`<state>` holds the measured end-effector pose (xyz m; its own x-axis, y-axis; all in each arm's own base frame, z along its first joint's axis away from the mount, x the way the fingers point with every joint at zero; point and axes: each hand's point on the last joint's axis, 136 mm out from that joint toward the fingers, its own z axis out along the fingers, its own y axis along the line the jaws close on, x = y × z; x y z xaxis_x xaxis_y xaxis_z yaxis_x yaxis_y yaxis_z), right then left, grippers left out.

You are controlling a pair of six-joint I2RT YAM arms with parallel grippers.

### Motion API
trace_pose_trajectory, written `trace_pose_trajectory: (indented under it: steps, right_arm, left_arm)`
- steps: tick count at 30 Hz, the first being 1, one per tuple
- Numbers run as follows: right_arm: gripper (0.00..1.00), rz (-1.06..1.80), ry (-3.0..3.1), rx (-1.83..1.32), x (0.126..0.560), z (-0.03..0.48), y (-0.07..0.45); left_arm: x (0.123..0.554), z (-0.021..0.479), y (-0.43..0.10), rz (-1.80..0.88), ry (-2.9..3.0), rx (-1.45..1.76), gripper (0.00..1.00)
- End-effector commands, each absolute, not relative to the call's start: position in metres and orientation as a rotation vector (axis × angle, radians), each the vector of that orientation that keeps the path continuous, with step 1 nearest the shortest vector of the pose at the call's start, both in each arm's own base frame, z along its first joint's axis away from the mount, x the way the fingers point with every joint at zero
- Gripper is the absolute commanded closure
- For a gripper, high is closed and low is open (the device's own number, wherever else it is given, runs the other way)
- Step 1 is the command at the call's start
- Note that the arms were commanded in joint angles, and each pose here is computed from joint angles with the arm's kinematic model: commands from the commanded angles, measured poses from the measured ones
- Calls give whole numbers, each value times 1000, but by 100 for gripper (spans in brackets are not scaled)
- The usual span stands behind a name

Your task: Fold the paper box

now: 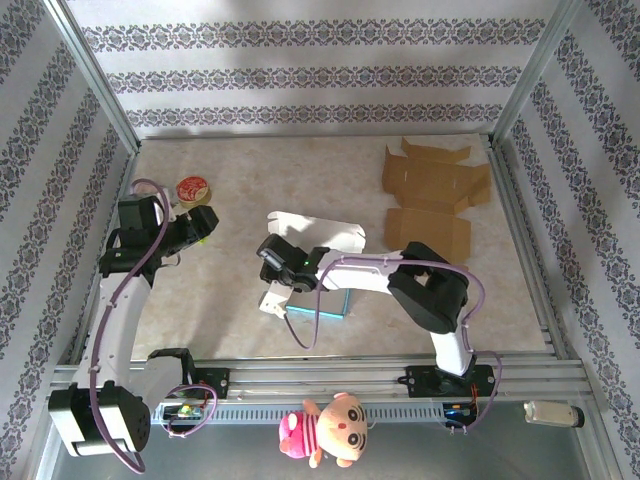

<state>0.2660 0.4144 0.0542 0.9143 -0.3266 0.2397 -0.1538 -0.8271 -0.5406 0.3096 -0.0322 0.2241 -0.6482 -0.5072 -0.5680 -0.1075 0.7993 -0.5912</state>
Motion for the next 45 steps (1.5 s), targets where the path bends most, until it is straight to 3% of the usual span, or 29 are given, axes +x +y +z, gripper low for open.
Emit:
trace_pose_trajectory:
  steps: [1,5,9,13,17,21,28,35,45]
  right_arm:
    - [61,-465,343,-2517,264,80,405]
    - [60,-415,494,-2390,260,118,408]
    - [56,-201,958,-2002,258,206,411]
    - [39,19,1479,-1430,272,278,365]
    - [30,343,1969,-773,293,289,279]
    - [22,767,2223,-392,297,265,223]
    - [22,794,2333,-373,297,219,195]
    - [37,739,2442,-511,316,161,212]
    - [50,536,2468,-588,312,147,207]
  left_arm:
    - [304,230,-22,-569,2233,-398,28]
    - [305,236,-32,-607,2220,-276,28]
    - [302,250,-49,-661,2190,-95,30]
    - [299,263,-67,-670,2158,101,31]
    - [300,267,-91,-637,2161,303,32]
    - [290,256,-140,-554,2154,687,32]
    - [302,223,-157,-394,2106,960,34]
    - [310,199,-168,-467,2183,1030,37]
    - [312,187,-152,-356,2238,1010,31]
